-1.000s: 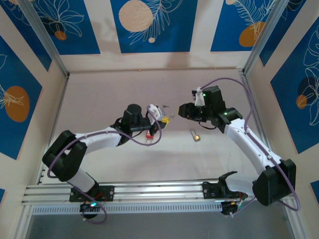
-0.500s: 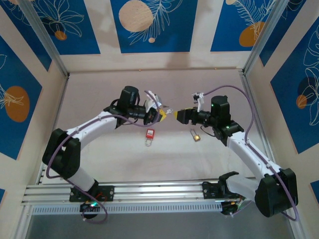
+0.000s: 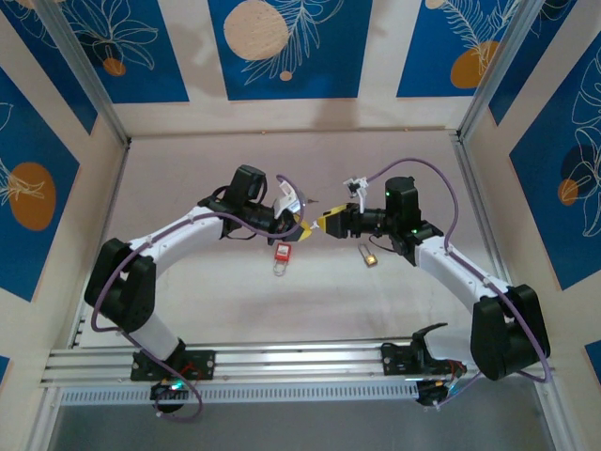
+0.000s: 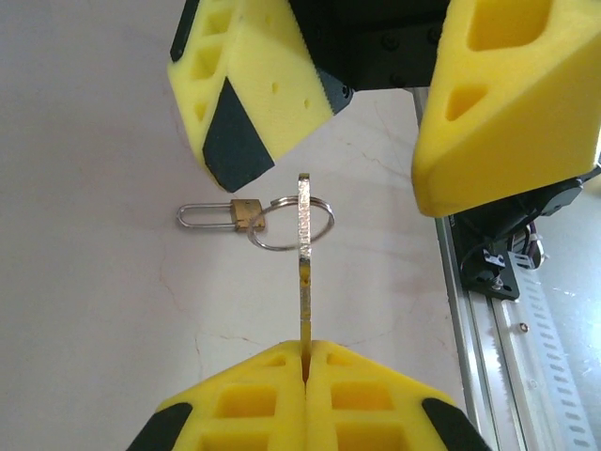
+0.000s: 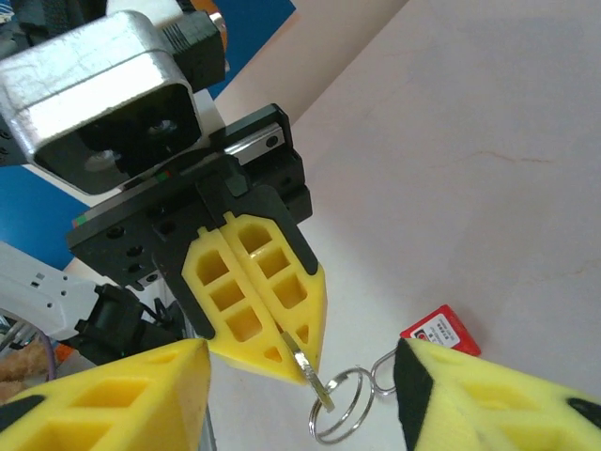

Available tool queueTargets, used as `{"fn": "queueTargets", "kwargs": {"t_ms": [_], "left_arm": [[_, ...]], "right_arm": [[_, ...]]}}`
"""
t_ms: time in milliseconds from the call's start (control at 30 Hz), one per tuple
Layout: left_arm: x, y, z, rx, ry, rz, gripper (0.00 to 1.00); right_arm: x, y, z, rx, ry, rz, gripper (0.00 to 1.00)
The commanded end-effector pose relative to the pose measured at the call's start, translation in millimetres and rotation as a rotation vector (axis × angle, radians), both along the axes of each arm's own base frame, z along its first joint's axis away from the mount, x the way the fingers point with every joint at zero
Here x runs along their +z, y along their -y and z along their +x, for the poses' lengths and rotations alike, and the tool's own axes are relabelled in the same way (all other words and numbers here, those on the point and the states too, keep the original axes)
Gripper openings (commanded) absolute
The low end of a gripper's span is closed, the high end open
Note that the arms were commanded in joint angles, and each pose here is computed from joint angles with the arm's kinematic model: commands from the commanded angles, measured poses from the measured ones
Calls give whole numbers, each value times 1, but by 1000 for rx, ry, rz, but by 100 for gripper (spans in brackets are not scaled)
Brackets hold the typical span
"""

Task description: Unlock with the key

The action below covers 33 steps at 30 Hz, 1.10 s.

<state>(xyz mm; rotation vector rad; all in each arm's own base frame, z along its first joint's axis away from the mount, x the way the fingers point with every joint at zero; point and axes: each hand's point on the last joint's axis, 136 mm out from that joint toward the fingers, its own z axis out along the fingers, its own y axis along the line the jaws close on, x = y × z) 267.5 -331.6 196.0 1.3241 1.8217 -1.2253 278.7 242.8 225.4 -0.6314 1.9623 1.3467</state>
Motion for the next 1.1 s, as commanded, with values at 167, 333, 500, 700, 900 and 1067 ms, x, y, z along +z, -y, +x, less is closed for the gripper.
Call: {"fn": "queueTargets", "kwargs": {"t_ms": [167, 333, 500, 700, 900, 1067], "left_arm": [[14, 2, -4, -44, 12, -38, 0], [16, 2, -4, -45, 17, -41, 0], [15, 1, -4, -45, 18, -38, 0], [18, 3, -3, -50, 12, -47, 0], [18, 4, -3, -57, 1, -52, 0], [17, 5, -3, -59, -4, -55, 0]], "right_arm": [[16, -14, -12, 91, 48, 24, 43], [11, -16, -14, 104, 41, 15, 38], [9, -17, -16, 110, 33, 14, 31], [7, -20, -19, 128, 31, 6, 28], [2, -21, -18, 128, 27, -5, 27], [2, -21, -18, 128, 27, -6, 18]]}}
